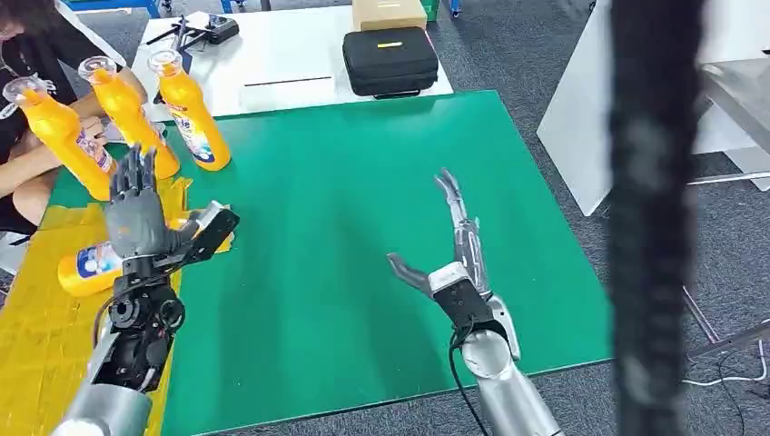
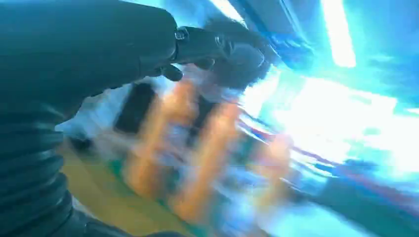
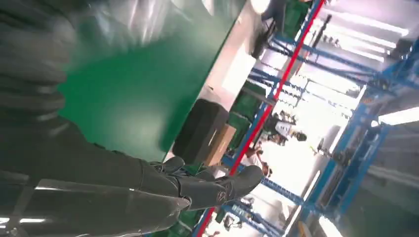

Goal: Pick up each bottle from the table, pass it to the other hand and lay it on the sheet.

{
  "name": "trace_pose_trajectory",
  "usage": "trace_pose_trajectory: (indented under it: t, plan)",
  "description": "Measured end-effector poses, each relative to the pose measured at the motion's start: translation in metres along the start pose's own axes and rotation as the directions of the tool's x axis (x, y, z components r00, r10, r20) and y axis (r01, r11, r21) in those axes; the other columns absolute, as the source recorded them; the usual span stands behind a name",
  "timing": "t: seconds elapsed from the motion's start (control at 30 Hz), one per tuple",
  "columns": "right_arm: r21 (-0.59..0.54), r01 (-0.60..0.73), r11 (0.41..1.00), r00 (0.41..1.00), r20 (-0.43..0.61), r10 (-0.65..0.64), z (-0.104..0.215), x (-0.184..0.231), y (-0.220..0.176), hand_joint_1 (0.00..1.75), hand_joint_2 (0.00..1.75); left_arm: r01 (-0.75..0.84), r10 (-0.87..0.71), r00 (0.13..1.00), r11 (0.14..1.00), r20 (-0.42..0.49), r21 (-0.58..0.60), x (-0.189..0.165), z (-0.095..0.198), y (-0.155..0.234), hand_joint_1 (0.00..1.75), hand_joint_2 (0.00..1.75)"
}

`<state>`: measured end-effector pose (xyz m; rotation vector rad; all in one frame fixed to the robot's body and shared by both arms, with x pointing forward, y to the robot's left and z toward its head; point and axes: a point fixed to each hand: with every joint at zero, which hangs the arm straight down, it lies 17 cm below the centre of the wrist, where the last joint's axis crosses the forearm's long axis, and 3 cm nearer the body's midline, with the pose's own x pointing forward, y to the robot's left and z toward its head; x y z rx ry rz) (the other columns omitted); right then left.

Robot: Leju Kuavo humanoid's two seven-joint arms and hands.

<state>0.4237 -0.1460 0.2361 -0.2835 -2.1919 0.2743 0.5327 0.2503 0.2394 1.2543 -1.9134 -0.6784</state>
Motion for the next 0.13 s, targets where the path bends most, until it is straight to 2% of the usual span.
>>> trace_pose_trajectory:
  t: [0.03, 0.07, 0.13]
  plan:
    - [-0.006, 0.009, 1.0, 1.0, -0.001, -0.009, 0.001, 0.0, -0.001, 0.0, 0.0, -0.14, 0.14, 0.99, 0.99, 0.006, -0.003, 0.012, -0.001, 0.002, 0.0, 1.75]
    - [-0.011, 0.022, 1.0, 1.0, -0.006, -0.022, 0.003, -0.001, -0.002, 0.0, 0.0, -0.342, 0.342, 0.94, 0.939, 0.012, -0.029, 0.032, 0.003, 0.002, 0.0, 1.75]
    - [-0.008, 0.041, 0.999, 0.999, -0.018, -0.041, 0.009, -0.001, -0.002, 0.0, 0.0, -0.658, 0.661, 0.75, 0.75, 0.028, -0.075, 0.071, 0.015, 0.011, 0.0, 1.75]
